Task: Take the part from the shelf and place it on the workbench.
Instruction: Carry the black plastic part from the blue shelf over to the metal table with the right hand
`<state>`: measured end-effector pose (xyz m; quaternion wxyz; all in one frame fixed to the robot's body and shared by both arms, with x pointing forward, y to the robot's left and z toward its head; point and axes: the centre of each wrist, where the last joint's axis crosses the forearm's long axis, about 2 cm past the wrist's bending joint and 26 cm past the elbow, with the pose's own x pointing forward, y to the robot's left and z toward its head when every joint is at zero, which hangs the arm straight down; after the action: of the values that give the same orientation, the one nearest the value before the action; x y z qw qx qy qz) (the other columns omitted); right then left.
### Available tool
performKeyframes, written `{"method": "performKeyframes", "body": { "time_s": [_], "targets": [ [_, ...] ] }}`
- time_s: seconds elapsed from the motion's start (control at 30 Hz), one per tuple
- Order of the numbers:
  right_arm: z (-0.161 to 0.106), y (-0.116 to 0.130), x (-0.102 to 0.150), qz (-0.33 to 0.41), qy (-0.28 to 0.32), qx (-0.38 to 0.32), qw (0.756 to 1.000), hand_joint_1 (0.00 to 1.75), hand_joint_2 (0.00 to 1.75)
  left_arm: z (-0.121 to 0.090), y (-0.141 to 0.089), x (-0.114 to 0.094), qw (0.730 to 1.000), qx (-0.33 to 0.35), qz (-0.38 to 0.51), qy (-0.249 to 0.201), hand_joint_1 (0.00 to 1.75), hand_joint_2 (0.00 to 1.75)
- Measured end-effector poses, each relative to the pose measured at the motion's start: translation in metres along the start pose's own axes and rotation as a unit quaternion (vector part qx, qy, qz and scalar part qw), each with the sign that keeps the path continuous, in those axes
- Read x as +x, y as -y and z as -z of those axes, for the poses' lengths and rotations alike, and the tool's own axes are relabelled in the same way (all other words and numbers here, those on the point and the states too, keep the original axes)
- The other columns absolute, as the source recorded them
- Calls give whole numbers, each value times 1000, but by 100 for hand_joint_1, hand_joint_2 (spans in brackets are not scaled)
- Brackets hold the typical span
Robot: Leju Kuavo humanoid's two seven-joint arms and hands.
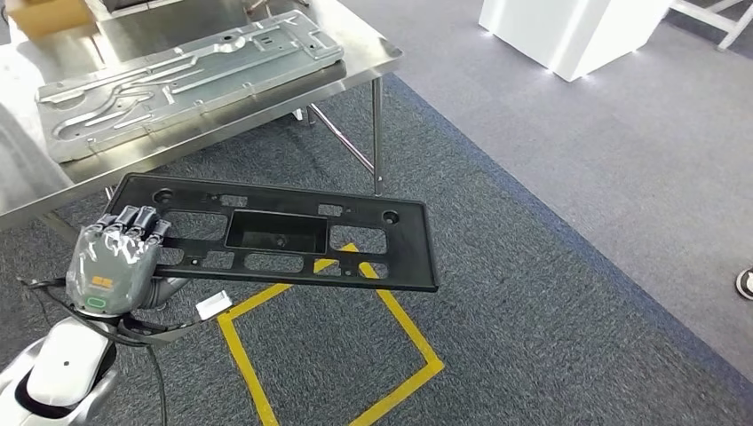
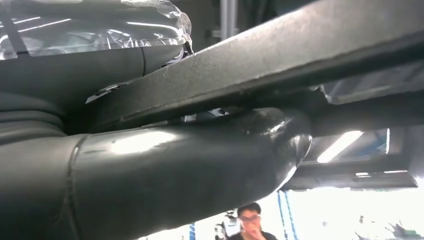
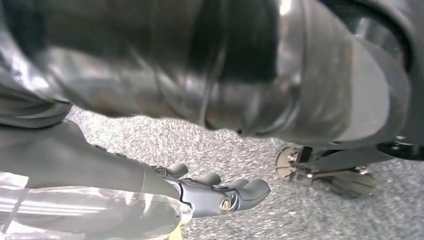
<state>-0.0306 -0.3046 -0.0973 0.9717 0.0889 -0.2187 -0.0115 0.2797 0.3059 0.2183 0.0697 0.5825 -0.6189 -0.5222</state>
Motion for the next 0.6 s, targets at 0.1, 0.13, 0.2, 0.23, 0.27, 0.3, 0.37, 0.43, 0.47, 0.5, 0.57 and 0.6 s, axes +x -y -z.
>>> {"method": "performKeyframes", "body": {
  "time_s": [0.1,0.13,0.2,0.23,0.27,0.3,0.37,0.43,0.47,0.5,0.57,0.6],
  "targets": [
    [1,1,-2,2,0,4,1000,0,0,3,-2,2,1000,6,-4,-3,175,0],
    [1,1,-2,3,-1,5,1000,0,0,4,-2,3,1000,7,-6,-3,175,0],
    [2,2,-2,4,-1,7,1000,0,0,4,-2,3,1000,7,-7,-3,175,0],
    [2,2,-2,4,-1,7,1000,0,0,4,-2,4,1000,7,-8,-4,175,0],
    [2,3,-3,5,-1,7,1000,0,0,4,-2,3,1000,7,-8,-4,175,0],
    [2,3,-3,5,-1,7,1000,0,0,5,-2,3,1000,8,-8,-6,175,0],
    [2,4,-2,5,0,8,1000,0,0,5,-2,3,1000,9,-8,-8,175,0],
    [3,5,-1,5,1,8,1000,0,0,4,-2,3,1000,8,-9,-8,175,0],
    [3,5,-1,5,1,8,1000,0,0,4,-2,3,1000,8,-9,-8,175,0],
    [3,5,-1,5,1,9,1000,0,0,4,-2,3,1000,9,-8,-9,175,0],
    [3,5,-2,6,1,10,1000,0,0,6,-3,2,1000,11,-7,-10,175,0],
    [3,4,-2,6,0,10,1000,0,0,6,-3,2,1000,11,-7,-10,175,0]
  ]
}}
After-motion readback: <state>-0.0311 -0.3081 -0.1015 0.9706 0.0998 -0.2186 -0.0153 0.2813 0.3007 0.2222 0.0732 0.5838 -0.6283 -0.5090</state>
